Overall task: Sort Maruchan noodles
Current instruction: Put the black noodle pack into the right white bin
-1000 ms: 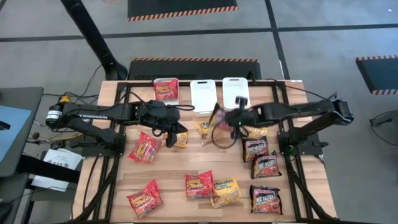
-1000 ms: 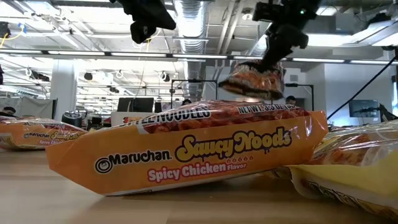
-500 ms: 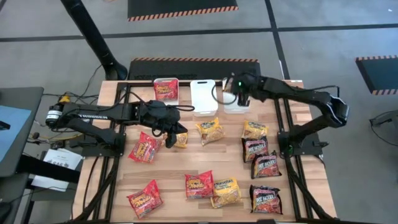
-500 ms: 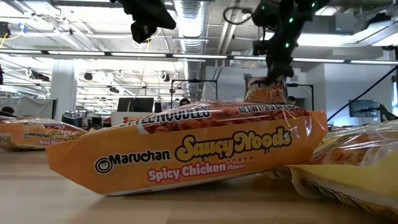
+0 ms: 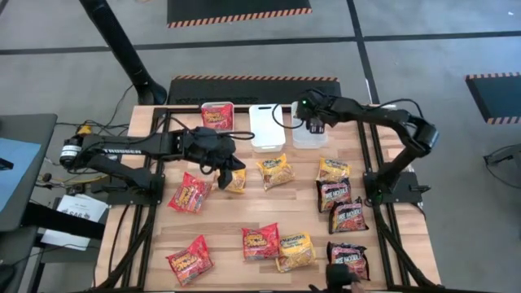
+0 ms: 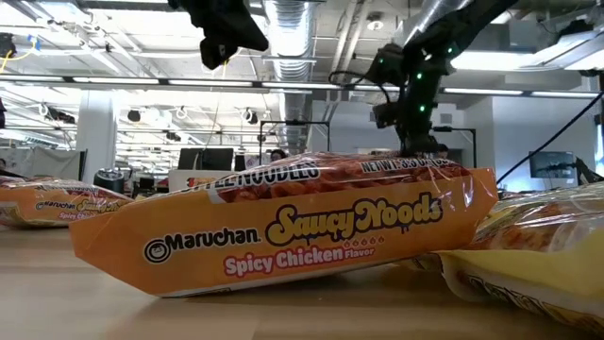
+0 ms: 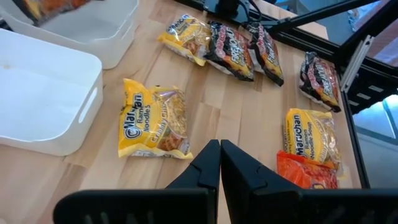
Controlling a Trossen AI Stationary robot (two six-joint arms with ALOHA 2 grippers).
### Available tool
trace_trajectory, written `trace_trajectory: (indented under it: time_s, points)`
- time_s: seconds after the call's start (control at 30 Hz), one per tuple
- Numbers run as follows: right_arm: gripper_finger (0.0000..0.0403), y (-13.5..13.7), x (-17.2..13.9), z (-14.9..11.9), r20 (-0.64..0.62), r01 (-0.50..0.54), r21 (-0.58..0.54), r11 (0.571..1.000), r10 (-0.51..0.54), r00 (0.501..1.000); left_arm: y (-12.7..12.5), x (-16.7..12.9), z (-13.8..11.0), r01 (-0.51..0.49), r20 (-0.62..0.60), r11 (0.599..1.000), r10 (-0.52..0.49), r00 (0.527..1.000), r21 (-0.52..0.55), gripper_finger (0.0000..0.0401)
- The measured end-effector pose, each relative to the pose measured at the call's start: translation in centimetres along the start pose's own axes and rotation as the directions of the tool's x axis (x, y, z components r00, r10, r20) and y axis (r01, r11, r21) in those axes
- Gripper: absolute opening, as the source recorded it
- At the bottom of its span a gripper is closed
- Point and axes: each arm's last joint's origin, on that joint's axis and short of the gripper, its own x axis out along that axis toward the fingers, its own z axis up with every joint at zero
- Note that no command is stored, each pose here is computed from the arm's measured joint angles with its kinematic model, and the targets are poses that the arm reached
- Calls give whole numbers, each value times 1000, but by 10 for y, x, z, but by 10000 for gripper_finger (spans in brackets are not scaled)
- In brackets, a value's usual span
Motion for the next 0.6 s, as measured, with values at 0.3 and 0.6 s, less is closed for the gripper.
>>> trace_trajectory:
  time_s: [0.3, 0.6]
  points:
    - [29, 9, 22, 13, -46, 70, -31, 997, -71, 996, 3, 0, 1, -11, 3, 1000, 11, 1000, -6, 0]
    - [93, 10, 26, 14, -66, 85, -55, 995, -88, 994, 4, 0, 0, -13, -4, 1000, 13, 1000, -15, 0]
